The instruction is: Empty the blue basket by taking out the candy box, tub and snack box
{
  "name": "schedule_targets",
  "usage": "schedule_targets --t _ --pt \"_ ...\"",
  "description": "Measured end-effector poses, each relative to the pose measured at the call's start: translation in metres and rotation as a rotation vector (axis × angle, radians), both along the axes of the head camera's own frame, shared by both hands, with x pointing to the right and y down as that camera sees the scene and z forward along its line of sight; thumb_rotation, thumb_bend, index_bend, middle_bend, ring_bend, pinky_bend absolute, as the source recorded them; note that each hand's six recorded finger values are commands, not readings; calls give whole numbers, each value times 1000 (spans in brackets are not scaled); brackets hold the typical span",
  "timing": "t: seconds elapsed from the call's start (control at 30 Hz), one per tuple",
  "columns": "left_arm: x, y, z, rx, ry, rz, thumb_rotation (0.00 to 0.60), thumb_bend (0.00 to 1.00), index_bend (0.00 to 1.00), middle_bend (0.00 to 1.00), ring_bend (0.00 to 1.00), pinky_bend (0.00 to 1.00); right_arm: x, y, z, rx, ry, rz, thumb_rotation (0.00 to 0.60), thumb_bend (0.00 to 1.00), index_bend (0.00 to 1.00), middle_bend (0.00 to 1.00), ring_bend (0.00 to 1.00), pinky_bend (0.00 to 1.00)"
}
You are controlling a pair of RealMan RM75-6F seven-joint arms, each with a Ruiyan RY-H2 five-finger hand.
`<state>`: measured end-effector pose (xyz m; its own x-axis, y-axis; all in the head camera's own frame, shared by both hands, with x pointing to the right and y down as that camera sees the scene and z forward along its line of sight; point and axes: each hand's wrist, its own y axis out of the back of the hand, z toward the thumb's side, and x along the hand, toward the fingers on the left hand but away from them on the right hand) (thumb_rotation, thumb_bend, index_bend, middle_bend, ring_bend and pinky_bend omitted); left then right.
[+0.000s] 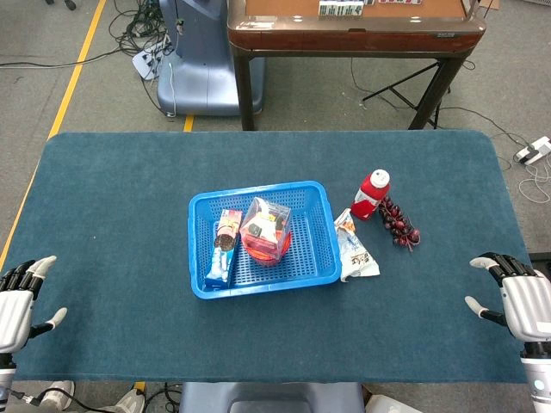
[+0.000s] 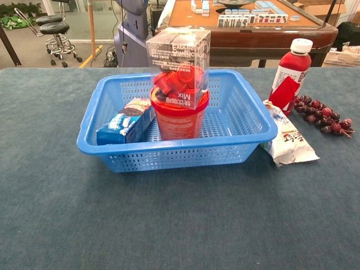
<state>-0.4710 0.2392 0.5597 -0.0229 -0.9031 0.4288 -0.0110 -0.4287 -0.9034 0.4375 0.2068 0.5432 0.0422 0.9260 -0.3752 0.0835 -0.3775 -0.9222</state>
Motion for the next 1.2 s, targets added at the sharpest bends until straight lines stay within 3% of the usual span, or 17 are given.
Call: schedule_targets --t 0.4,0.87,1.03,1.2 --pt "5 -3 0 8 1 6 600 223 134 175 126 134 1 0 -1 -2 -27 8 600 113 334 303 261 386" --pt "1 -2 -5 17 -8 -4 600 223 135 175 126 134 -22 -10 6 -45 -91 -60 600 113 334 302 259 386" --pt "2 -1 -5 12 -8 5 600 224 136 175 126 134 -42 -21 7 -58 -141 -109 600 110 334 297 254 386" --pt "3 1 -6 11 -4 10 600 223 137 175 126 134 -78 -46 6 -66 -228 -186 600 91 295 260 215 385"
